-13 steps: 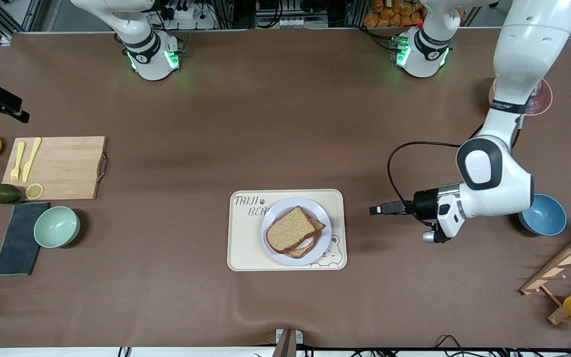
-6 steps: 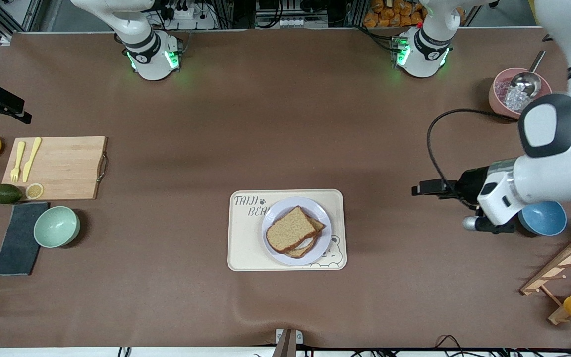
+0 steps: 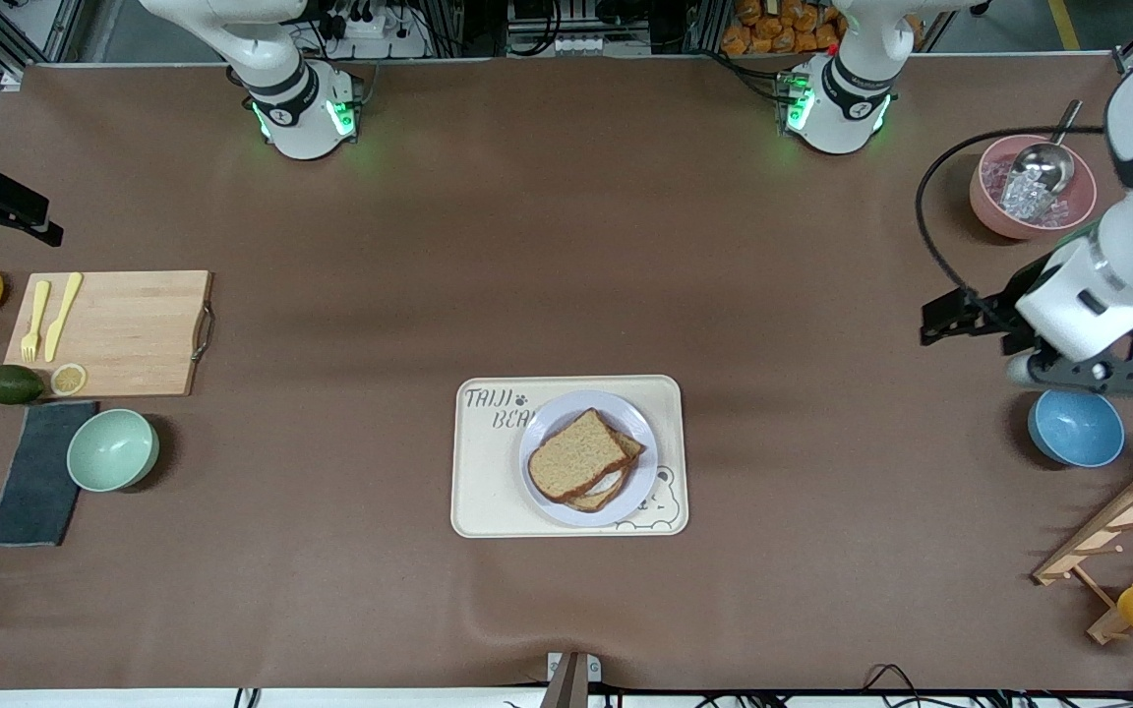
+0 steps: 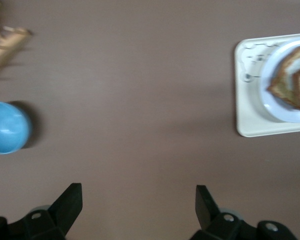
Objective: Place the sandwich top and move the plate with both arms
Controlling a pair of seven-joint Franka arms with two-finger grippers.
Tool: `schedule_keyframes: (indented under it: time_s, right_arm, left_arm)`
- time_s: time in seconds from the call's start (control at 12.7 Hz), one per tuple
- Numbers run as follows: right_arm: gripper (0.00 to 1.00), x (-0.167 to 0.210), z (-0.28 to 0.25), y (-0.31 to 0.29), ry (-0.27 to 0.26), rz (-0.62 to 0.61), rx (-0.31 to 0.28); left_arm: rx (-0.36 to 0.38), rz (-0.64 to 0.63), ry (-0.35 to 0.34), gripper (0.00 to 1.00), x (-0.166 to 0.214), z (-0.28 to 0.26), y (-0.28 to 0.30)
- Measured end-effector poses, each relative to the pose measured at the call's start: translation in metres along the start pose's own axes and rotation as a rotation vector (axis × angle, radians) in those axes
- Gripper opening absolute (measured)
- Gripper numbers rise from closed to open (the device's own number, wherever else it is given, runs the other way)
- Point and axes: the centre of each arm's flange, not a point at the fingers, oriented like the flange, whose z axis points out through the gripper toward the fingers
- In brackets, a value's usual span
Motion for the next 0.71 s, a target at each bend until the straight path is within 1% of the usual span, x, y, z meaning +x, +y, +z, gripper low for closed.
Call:
schedule_keyframes:
  time_s: [0.16,0.39,0.71]
  right_arm:
    - [1.00,0.000,0.000,0.000,0.000,0.000,0.000]
    - [1.00,0.000,0.000,0.000,0.000,0.001,0.000]
    - [1.00,0.000,0.000,0.001,0.001,0.001,0.000]
  left_arm:
    - [0.033,-0.030,0.033,1.00,-0.011,-0.023,-0.020]
    - [0.044,-0.085,0.026,1.00,-0.029,-0.045,-0.048]
    - [0.048,-0.092,0.034,1.00,-0.036,-0.055,-0.050]
